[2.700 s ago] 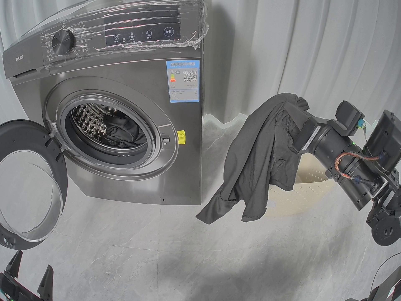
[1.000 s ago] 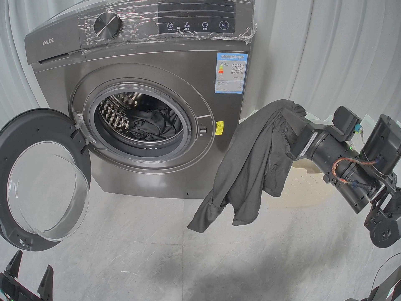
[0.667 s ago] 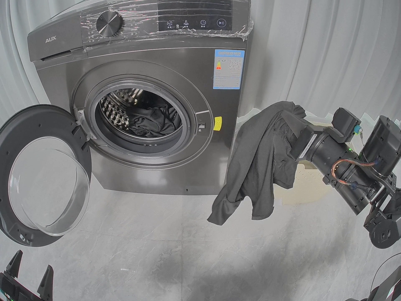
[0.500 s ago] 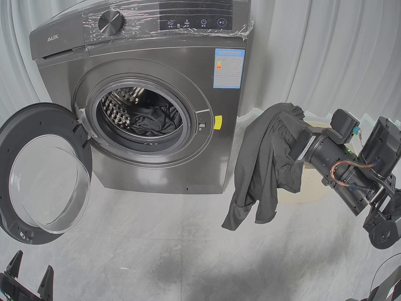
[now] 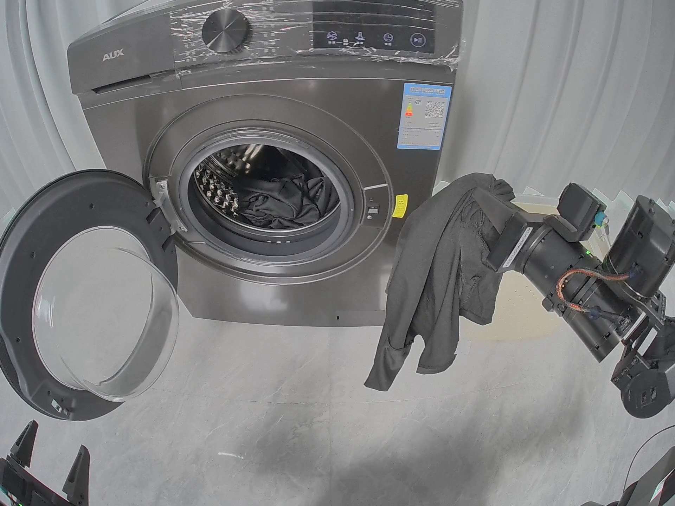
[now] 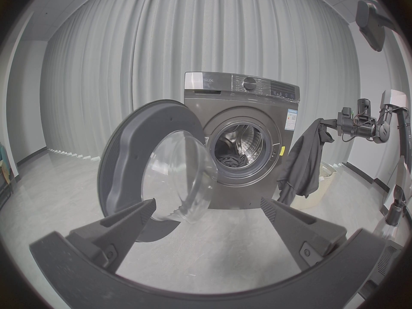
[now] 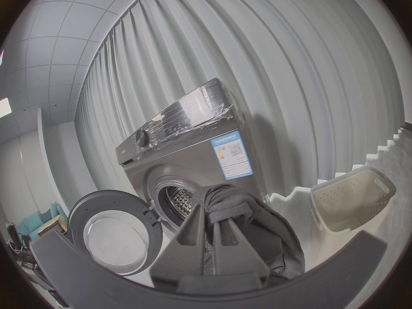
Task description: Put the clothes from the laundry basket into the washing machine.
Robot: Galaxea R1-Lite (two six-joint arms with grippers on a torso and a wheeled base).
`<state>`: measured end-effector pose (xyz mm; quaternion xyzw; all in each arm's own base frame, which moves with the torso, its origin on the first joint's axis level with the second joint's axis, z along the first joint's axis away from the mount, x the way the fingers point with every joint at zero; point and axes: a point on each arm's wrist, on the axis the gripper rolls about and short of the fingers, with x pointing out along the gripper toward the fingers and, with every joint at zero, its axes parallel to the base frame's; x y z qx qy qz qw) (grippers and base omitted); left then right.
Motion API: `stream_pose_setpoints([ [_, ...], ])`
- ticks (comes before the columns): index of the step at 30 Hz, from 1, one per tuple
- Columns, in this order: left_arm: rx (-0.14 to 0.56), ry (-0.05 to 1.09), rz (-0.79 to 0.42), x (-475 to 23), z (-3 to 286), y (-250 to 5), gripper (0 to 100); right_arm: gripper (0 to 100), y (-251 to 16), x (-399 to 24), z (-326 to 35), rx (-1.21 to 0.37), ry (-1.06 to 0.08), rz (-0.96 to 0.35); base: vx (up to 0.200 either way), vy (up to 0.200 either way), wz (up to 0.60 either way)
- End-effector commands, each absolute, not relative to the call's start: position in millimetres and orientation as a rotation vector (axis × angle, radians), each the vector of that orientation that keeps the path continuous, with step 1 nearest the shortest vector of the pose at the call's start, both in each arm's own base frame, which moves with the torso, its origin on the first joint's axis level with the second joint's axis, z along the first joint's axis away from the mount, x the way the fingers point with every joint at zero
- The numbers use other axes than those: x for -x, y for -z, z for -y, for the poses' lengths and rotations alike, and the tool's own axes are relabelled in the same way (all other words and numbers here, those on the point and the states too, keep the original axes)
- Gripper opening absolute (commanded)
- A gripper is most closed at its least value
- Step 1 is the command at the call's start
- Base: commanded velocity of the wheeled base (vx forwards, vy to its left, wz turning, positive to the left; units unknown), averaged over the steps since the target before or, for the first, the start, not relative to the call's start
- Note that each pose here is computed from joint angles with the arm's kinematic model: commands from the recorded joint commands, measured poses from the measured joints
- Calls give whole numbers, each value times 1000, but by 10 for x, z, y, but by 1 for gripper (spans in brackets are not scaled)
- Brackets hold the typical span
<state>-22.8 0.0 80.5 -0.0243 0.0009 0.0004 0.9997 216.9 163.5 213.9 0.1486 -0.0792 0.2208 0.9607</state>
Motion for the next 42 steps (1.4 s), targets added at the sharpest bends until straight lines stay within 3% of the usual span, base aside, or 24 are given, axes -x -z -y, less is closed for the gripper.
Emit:
stream_pose_setpoints([
  [1,49,0,-2,229,0,-761,100,0,-2129,-2167,-1635,-299,-448,157,0,0,0],
  [5,49,-2,-1,229,0,-761,100,0,-2125,-2163,-1637,-299,-449,156,0,0,0],
  [14,49,1,-2,229,0,-761,100,0,-2133,-2161,-1630,-300,-448,159,200,0,0],
  [20,49,1,-2,229,0,-761,100,0,-2129,-2163,-1632,-299,-448,157,0,0,0],
  [29,49,-2,-1,229,0,-761,100,0,-2110,-2158,-1628,-296,-447,150,0,200,0],
  [42,49,-2,-1,229,0,-761,100,0,-2106,-2160,-1630,-295,-447,149,15,0,0],
])
